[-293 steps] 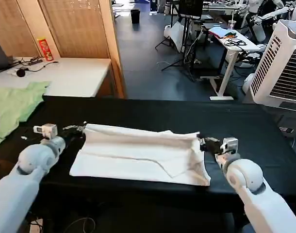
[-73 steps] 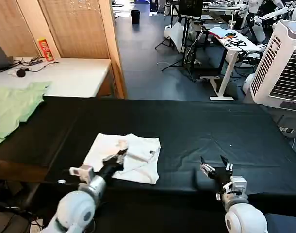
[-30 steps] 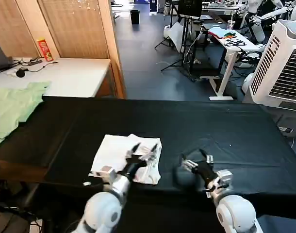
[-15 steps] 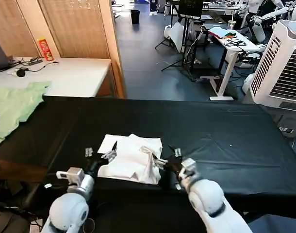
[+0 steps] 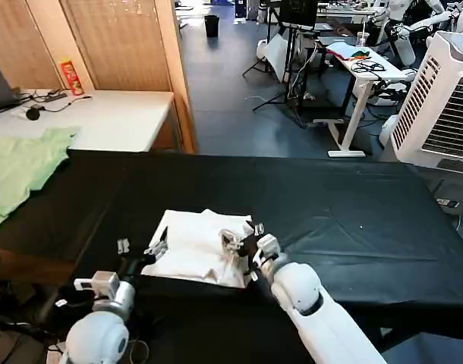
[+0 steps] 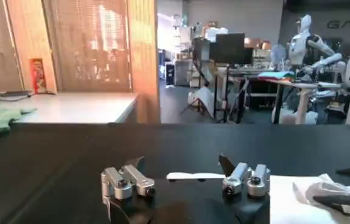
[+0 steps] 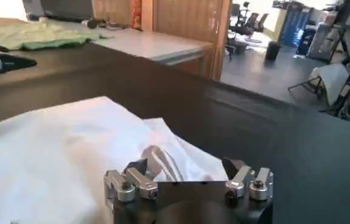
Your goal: Fold and organize the clothes.
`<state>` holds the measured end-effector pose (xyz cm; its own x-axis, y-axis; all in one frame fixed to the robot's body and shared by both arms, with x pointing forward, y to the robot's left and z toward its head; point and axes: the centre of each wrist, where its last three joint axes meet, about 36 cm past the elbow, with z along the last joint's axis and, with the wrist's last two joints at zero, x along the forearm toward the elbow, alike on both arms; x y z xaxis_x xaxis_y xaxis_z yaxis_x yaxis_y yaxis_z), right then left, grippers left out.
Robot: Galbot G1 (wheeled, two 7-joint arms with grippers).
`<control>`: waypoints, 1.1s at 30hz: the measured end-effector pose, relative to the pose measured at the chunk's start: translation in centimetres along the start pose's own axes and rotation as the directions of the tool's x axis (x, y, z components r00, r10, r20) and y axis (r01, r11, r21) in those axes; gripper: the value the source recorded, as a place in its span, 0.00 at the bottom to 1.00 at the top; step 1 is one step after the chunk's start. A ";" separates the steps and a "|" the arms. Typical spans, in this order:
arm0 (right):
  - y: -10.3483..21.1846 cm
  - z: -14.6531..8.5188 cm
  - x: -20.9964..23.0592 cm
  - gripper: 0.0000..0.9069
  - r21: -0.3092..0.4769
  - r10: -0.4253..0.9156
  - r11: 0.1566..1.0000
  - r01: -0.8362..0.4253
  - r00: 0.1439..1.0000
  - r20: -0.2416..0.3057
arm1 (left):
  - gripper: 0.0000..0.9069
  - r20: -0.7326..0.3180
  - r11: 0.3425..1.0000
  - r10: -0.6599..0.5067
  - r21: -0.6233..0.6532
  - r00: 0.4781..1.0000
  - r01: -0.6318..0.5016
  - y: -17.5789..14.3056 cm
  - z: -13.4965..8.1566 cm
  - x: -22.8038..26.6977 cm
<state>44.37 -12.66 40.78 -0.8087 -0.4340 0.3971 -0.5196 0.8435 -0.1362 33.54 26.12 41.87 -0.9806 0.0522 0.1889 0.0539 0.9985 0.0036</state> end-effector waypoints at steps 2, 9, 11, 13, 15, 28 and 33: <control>-0.1 0.1 0.0 0.97 -0.003 0.033 0.999 -0.033 0.999 0.008 | 0.97 0.000 1.000 0.000 0.000 1.000 0.000 0.0 0.0 0.0; -2.6 0.5 1.5 0.97 -0.153 0.144 0.979 -0.134 0.988 0.053 | 0.97 0.002 1.000 -0.002 0.004 1.000 0.002 0.2 0.6 -0.3; -3.4 0.9 2.2 0.97 -0.169 0.169 0.973 -0.159 0.985 0.047 | 0.97 0.000 1.000 0.000 0.007 1.000 0.000 0.2 0.8 -0.5; -3.9 1.3 3.0 0.97 -0.179 0.192 0.967 -0.182 0.981 0.039 | 0.97 0.001 1.000 0.002 0.011 1.000 -0.002 0.3 1.0 -0.7; -4.3 1.5 3.9 0.97 -0.174 0.219 0.962 -0.211 0.975 0.032 | 0.97 0.006 1.000 0.004 0.019 1.000 -0.004 0.4 1.1 -1.0; -2.6 3.1 9.8 0.97 -0.183 0.164 0.973 -0.141 0.980 0.116 | 0.97 -0.024 0.992 -0.004 0.128 1.000 0.007 3.0 2.4 -2.9; -0.5 4.1 11.2 0.97 -0.123 0.046 0.992 -0.027 0.987 0.151 | 0.97 -0.036 0.992 -0.010 0.127 0.999 0.014 3.2 2.8 -3.1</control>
<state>34.40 -19.21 41.56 -0.8640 -0.4375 0.2490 -0.4594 0.8875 -0.0348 36.20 29.19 38.53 -0.9736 0.0421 0.2244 0.0157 0.9929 -0.1183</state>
